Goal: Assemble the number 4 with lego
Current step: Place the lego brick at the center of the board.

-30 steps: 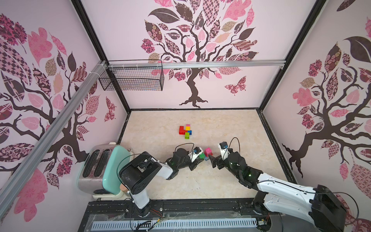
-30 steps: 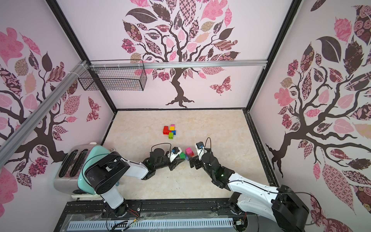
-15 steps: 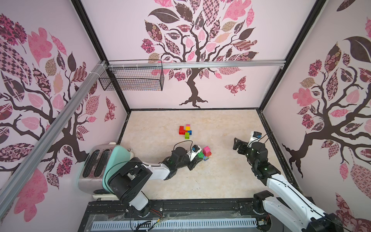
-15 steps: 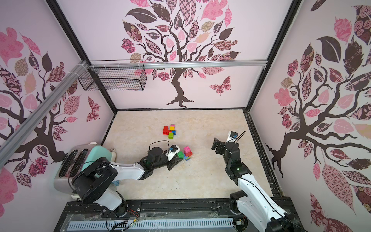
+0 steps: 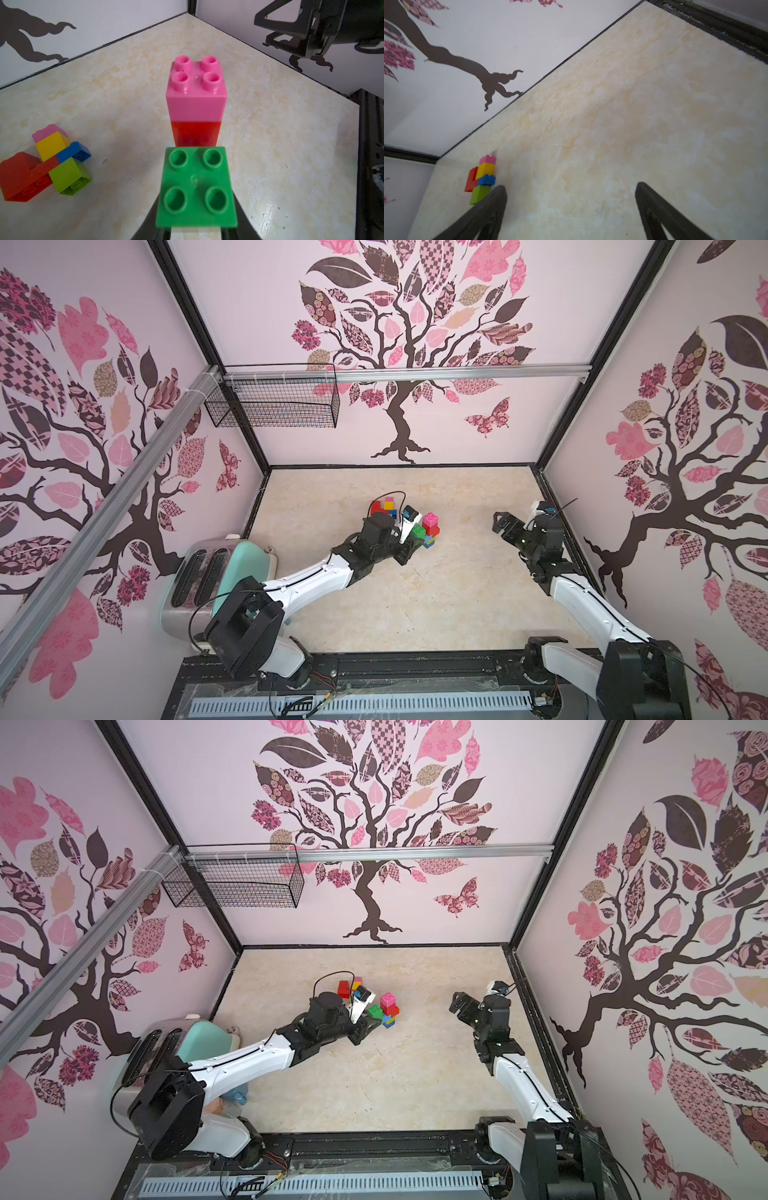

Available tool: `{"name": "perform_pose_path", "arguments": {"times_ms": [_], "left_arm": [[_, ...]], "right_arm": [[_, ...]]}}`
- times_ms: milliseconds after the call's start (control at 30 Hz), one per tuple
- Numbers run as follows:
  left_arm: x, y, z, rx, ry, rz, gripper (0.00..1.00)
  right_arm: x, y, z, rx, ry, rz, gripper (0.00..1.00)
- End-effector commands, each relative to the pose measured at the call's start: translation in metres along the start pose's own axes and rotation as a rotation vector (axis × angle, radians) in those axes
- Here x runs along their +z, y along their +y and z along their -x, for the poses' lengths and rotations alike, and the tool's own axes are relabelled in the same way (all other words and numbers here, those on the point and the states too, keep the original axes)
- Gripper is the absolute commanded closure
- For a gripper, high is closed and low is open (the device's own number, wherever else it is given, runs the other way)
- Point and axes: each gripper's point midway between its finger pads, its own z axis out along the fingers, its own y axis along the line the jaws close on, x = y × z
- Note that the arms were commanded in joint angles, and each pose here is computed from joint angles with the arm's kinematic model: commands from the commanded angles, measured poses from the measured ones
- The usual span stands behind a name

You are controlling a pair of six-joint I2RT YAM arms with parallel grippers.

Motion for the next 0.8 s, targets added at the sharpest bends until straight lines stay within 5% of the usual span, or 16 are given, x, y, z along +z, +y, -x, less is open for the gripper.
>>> {"name": "perform_pose_path", "arguments": {"times_ms": [0, 267, 767], "left_arm": [[0.008, 0.005, 0.016, -0.087, 0.073, 0.015, 1.0], [0.061, 0.007, 0.04, -0.227, 0.167, -0.067, 1.0], [0.127, 0.067, 0.021, -0.954, 0.236, -0.271, 1.0]], "right_arm": [[0.001, -0.008, 0.007, 0.173, 0.052, 0.101, 0.01], [-0.008, -0.015, -0.014, 0.189, 0.123, 0.114, 0.01], [-0.015, 0.012, -0.034, 0.16, 0.252, 0.254, 0.0]]}}
